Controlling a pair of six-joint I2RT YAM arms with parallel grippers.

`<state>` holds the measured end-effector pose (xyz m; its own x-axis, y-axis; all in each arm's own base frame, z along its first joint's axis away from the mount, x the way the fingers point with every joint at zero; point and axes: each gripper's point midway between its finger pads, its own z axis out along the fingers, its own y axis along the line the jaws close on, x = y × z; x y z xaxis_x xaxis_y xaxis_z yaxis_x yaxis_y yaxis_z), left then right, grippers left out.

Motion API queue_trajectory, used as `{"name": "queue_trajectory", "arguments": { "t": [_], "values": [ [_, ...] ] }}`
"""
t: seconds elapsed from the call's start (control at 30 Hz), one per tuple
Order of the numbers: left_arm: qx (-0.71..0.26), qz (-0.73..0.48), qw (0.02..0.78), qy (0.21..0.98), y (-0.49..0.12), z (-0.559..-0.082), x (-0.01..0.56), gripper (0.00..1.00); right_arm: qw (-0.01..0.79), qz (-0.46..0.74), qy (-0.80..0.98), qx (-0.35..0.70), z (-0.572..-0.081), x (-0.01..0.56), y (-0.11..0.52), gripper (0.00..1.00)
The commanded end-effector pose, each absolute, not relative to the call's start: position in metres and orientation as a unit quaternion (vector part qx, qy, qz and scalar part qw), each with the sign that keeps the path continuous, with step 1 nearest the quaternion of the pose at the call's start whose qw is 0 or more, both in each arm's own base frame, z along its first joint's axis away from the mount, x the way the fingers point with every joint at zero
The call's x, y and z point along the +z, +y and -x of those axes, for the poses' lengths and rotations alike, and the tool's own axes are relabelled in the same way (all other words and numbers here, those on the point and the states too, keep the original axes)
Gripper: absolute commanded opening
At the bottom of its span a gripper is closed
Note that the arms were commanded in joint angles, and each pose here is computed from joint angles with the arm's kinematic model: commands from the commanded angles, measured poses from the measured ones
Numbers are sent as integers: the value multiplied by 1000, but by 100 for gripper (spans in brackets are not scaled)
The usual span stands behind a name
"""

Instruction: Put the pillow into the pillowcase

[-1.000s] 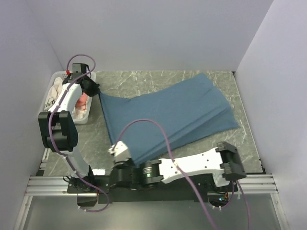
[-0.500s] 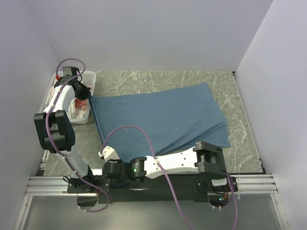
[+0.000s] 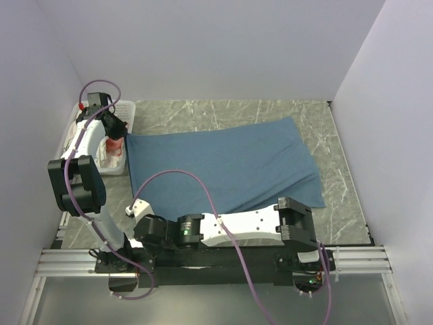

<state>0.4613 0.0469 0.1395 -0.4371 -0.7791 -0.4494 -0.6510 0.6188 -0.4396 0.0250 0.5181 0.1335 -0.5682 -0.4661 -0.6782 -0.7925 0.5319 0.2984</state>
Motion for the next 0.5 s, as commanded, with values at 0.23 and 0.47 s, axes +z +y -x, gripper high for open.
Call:
{"name": "queue_trajectory", "arguments": {
  "t": [0.23,0.47],
  "values": [
    [-111,394,412,814,61,-488,194,33,242,413,811,337,-1,154,532,34],
    [-150,367,457,796,50,-487,247,90,275,410,803,335,-8,188,520,72]
  ]
}}
